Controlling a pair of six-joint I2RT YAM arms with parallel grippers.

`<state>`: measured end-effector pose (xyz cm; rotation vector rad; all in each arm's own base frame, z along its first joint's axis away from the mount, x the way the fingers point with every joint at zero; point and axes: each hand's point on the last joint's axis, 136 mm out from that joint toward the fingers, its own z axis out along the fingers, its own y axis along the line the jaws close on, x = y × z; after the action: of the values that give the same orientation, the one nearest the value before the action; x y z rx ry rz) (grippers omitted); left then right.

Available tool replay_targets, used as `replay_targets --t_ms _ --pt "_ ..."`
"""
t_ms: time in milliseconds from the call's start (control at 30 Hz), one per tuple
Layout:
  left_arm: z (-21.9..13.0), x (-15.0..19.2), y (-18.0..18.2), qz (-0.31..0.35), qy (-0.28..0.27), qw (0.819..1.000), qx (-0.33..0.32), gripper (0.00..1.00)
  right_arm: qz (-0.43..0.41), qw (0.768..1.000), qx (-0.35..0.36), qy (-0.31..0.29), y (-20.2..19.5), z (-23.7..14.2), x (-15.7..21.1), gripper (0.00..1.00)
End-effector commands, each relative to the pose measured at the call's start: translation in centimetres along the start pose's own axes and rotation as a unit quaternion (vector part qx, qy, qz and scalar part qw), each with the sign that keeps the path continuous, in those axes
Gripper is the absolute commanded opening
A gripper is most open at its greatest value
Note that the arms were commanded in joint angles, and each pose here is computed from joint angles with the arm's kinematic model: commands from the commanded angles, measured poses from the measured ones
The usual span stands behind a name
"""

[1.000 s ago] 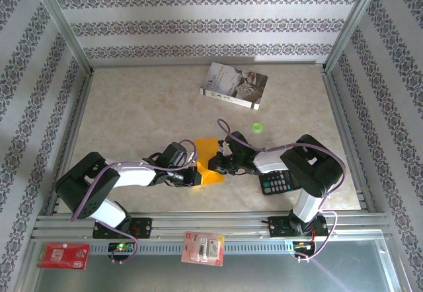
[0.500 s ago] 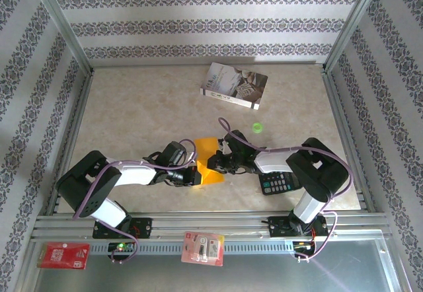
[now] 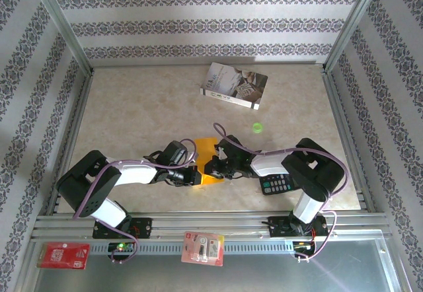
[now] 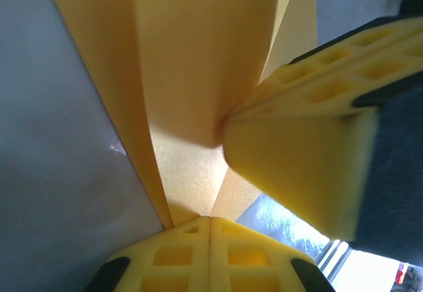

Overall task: Fold a paper plane with a square sheet of paper (pick it up from the middle)
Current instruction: Fold the triangle a second time at the center of the table.

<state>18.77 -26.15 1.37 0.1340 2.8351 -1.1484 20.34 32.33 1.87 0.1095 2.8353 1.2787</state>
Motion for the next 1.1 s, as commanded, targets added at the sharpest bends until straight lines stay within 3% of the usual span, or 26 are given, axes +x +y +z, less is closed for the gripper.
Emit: replay_targets --t_ms 0,567,1067 --pt "-0.3 4.0 6.7 -0.054 0.053 0.989 -0.128 0.00 0.011 1.000 0.010 -0.001 -0.8 0.6 0.4 0.08" --pt "-0.8 4.0 6.9 -0.043 0.051 0.988 -0.140 0.00 0.030 1.000 0.008 -0.006 -0.3 0.0 1.6 0.08" --pt "-0.9 4.9 7.9 -0.039 0.065 0.985 -0.157 0.00 0.062 0.997 0.036 -0.035 -2.5 -0.4 -0.9 0.05"
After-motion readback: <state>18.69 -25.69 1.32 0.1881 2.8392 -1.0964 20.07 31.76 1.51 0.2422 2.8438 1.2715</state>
